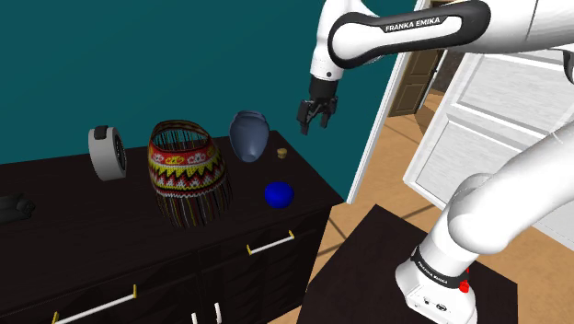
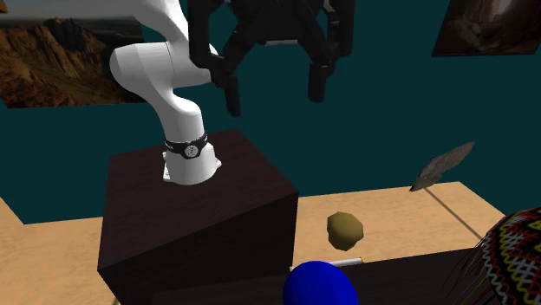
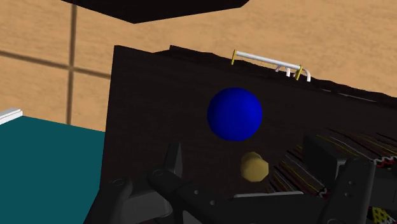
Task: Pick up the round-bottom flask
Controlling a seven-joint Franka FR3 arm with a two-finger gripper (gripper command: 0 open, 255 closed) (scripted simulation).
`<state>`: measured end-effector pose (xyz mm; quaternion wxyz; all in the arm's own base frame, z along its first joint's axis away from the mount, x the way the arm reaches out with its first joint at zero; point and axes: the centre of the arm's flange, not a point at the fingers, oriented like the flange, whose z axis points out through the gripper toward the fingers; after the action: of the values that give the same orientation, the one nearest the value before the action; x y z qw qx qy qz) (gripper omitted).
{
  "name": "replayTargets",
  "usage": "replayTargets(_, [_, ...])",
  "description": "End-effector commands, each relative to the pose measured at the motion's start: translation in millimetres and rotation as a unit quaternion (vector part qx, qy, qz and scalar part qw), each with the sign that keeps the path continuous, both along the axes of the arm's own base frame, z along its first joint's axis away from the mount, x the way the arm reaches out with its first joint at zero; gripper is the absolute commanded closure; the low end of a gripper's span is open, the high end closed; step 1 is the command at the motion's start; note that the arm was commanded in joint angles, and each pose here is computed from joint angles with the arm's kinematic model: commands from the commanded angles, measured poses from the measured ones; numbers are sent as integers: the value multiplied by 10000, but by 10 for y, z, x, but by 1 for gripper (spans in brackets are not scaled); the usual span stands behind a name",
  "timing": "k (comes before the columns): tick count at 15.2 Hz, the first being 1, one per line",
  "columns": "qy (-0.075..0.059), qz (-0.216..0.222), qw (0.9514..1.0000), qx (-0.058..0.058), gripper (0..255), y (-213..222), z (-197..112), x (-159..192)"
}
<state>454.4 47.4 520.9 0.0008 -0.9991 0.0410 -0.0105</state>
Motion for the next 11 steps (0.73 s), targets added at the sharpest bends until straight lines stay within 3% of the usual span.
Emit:
replayTargets(1, [111,-22,9999,37,0,81,-210,247])
replayTargets(8, [479,-101,9987,155,0,269,-840,1002])
replayTargets(11, [484,-102,9987,156,0,271,-954,1011])
